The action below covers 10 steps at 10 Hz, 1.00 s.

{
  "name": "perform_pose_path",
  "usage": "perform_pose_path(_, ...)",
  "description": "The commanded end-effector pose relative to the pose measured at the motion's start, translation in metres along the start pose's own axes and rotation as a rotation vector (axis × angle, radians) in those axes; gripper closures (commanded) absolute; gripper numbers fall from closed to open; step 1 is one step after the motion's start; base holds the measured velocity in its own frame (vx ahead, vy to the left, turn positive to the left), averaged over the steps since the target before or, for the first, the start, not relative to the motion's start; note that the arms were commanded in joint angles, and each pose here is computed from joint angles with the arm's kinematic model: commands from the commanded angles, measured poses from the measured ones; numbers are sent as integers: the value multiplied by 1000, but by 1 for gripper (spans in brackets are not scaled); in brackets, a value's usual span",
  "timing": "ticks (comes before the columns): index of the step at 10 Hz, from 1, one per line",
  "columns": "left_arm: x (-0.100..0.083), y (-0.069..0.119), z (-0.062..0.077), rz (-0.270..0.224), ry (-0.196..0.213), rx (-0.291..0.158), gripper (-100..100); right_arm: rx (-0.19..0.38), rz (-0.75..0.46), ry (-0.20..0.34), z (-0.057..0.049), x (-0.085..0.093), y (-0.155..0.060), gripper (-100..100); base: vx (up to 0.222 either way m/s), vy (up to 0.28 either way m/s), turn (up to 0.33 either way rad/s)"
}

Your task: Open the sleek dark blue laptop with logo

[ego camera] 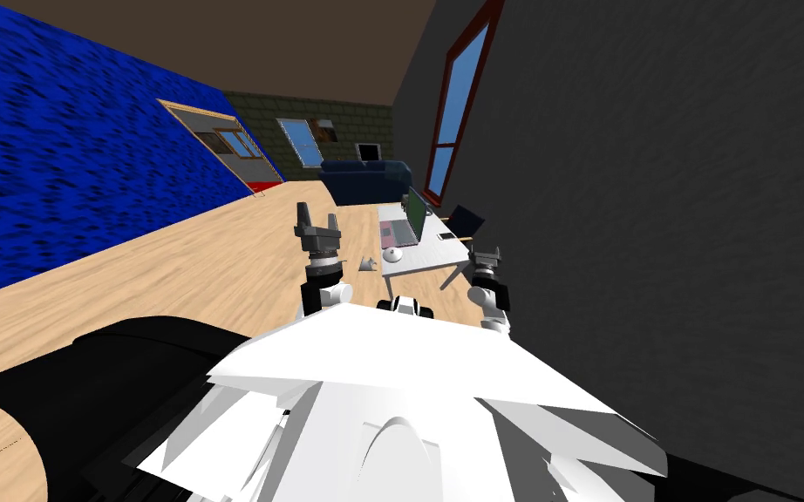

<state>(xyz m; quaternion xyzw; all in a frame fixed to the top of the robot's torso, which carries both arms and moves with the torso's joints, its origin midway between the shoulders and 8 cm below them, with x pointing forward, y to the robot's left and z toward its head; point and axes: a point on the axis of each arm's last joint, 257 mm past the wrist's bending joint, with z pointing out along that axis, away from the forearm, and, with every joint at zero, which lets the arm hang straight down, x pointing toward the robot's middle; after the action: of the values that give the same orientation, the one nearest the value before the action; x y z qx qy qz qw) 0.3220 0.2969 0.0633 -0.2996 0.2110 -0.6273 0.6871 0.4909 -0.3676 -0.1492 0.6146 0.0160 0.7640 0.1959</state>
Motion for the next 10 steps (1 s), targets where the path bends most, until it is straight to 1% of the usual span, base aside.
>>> perform_pose_path(1,0,0,0,0,0,0,0,30,170,-45,11,-16,-24,-100,35,-83,165)
perform_pose_path(2,0,0,0,0,0,0,0,29,188,-56,10,-21,-24,-100,22,-60,68)
perform_pose_path(4,0,0,0,0,0,0,0,59,324,-101,19,-34,-49,-100,31,-52,132)
perform_pose_path(5,0,0,0,0,0,0,0,58,337,-104,19,-35,-49,-100,39,-41,73)
perform_pose_path(7,0,0,0,0,0,0,0,88,470,-147,27,-45,-76,-100,37,-35,134)
perform_pose_path(8,0,0,0,0,0,0,0,88,472,-149,27,-46,-76,-100,39,-33,74)
perform_pose_path(10,0,0,0,0,0,0,0,119,594,-189,33,-51,-105,-100,30,-36,135)
